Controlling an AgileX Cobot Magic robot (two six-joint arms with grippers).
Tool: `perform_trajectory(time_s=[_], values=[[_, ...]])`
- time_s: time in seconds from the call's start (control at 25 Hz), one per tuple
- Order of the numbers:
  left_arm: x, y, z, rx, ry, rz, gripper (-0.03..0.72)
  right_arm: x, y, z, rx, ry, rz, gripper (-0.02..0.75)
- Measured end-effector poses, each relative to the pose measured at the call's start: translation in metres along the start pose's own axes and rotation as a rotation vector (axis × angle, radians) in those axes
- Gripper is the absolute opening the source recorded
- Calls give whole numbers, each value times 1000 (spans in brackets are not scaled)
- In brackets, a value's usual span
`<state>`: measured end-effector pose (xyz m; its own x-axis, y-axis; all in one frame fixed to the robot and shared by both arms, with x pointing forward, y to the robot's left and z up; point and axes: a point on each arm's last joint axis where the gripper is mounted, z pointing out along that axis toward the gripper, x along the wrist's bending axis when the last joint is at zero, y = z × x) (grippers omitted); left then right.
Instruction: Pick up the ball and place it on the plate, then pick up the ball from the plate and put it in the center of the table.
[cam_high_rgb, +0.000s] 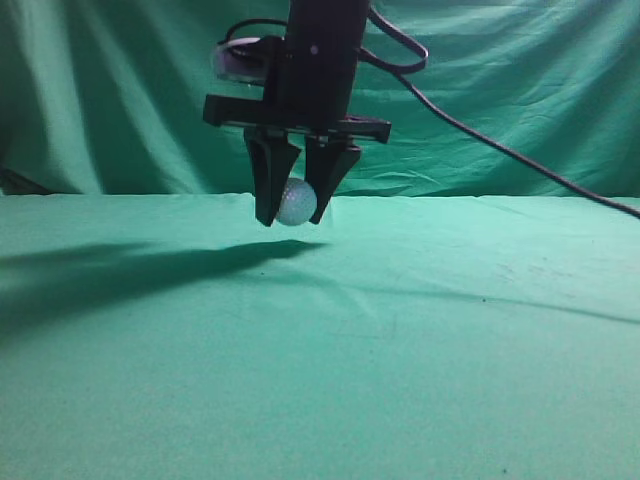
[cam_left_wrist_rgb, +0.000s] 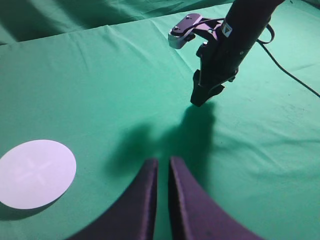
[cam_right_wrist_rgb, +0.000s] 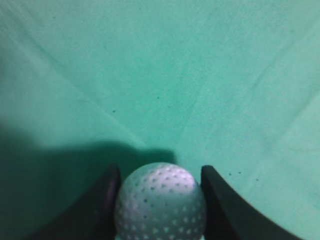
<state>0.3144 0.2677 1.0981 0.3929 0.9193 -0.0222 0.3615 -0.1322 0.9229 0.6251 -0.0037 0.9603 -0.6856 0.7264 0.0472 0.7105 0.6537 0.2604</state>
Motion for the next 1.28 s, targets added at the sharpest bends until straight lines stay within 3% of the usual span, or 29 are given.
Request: perform_trajectory(time_s=[0.48, 0.68, 0.88, 1.08, 1.2, 1.28], values=[[1, -1, 0, 7, 15, 19, 60, -1, -1, 17, 32, 4, -21, 334], [1, -1, 0, 7, 15, 19, 60, -1, 4, 12, 28, 5, -37, 560], [2, 0, 0, 5, 17, 21, 60, 0, 24, -30, -43, -1, -51, 559], [2, 0, 0, 2, 18, 21, 60, 5, 29, -97, -171, -20, -60, 329], [1, 0, -1, -5, 19, 22, 60, 8, 21, -158, -281, -54, -22, 109], [0, -3, -4, -18, 21, 27, 60, 10, 12, -199, -358, -82, 9, 41]])
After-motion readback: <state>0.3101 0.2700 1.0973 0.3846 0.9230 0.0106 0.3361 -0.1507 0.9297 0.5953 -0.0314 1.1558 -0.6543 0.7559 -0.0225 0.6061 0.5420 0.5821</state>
